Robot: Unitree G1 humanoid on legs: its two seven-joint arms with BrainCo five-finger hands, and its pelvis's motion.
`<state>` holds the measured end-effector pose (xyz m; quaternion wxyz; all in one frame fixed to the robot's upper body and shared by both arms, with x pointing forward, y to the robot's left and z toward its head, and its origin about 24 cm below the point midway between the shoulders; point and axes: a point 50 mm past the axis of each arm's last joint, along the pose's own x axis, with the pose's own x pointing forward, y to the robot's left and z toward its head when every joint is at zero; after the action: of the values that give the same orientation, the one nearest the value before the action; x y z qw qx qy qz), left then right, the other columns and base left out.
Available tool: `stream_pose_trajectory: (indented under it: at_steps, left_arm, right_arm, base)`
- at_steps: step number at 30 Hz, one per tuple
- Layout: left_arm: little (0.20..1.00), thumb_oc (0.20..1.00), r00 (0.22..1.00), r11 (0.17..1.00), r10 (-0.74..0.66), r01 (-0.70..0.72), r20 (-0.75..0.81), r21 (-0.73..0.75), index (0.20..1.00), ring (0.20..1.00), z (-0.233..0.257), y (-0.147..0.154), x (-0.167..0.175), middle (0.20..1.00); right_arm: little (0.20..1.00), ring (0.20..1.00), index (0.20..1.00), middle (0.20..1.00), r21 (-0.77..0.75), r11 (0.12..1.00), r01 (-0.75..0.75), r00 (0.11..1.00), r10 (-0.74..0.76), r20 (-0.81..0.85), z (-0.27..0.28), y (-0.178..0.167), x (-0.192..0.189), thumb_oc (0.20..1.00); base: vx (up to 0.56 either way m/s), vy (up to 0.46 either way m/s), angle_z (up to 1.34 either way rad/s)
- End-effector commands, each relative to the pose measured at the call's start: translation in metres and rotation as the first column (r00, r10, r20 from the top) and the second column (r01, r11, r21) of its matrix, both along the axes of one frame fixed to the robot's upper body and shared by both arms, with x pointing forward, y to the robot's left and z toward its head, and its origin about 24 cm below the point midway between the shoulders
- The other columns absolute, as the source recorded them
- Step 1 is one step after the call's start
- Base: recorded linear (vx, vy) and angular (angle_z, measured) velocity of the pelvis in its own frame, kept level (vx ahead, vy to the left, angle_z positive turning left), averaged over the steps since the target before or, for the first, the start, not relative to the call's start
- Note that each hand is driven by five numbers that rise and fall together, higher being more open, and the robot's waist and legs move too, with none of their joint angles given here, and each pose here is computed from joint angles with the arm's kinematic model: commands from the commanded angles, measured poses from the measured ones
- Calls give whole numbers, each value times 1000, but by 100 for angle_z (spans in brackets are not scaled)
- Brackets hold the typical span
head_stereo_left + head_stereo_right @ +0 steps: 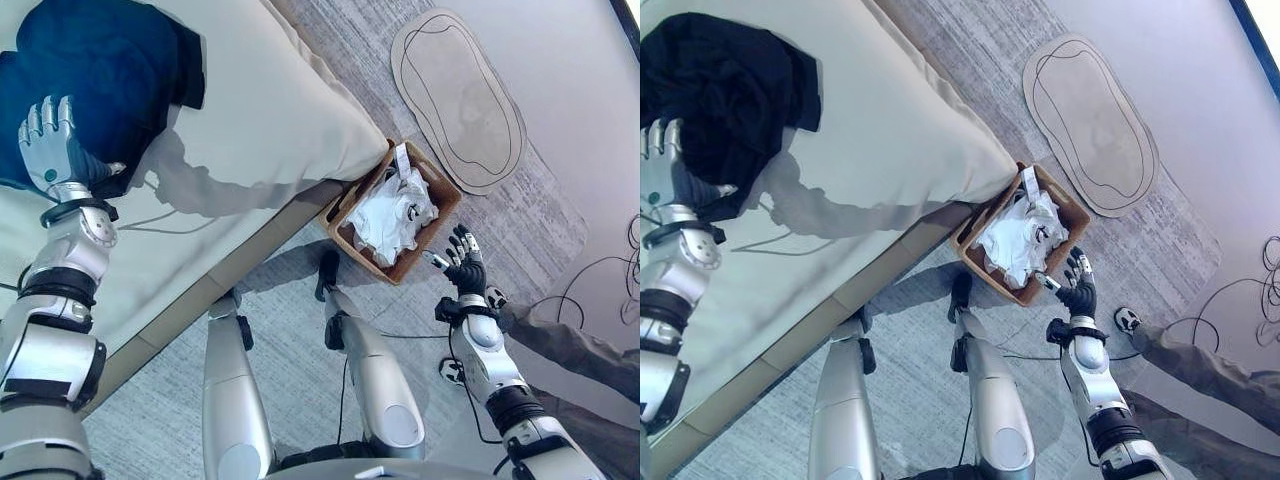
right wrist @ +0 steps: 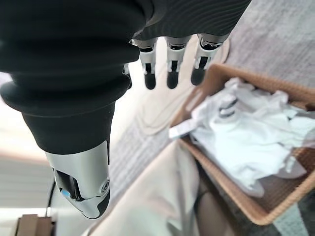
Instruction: Pick up clothes into the bucket
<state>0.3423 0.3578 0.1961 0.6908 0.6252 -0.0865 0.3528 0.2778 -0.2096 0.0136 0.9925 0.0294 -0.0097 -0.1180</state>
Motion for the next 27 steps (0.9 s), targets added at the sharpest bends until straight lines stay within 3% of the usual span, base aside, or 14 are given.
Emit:
stream_pose_trajectory:
  at_steps: [1,10,11,12,14,15,27]
  left_arm:
    - [1000,1000,996,993,85,-86,17,77,1000,1000,27,19,-7,1000]
    - [1000,1000,976,979,189,-178,-110,99,1000,1000,28,40,-15,1000]
    - [947,947,974,982,182,-174,-137,70,947,947,24,41,-15,947]
    - [589,589,973,984,175,-171,-153,39,589,589,21,42,-14,589]
    - [407,407,973,985,171,-170,-156,22,407,407,20,41,-14,407]
    - [200,200,971,985,169,-173,-170,-5,200,200,17,41,-12,200]
    - [200,200,980,988,123,-136,-158,-77,200,200,10,38,-12,200]
  right_arm:
    - [1000,1000,1000,1000,7,1000,10,987,-10,159,30,-14,-1,1000]
    - [1000,1000,1000,1000,11,1000,-12,985,10,174,36,-18,0,1000]
    - [1000,1000,1000,1000,8,1000,-10,986,9,168,35,-19,1,1000]
    - [1000,1000,1000,1000,11,1000,-7,987,5,161,34,-19,2,1000]
    - [1000,1000,1000,1000,13,1000,-6,988,4,151,33,-19,2,1000]
    - [1000,1000,1000,1000,12,1000,-11,988,9,151,33,-18,3,1000]
    - [1000,1000,1000,1000,7,1000,-6,990,5,143,31,-22,1,1000]
  base:
    - [0,0,0]
    - [11,14,4]
    - [2,31,-2]
    - [4,36,-3]
    - [5,25,-4]
    - [10,20,-5]
    - [4,1,-4]
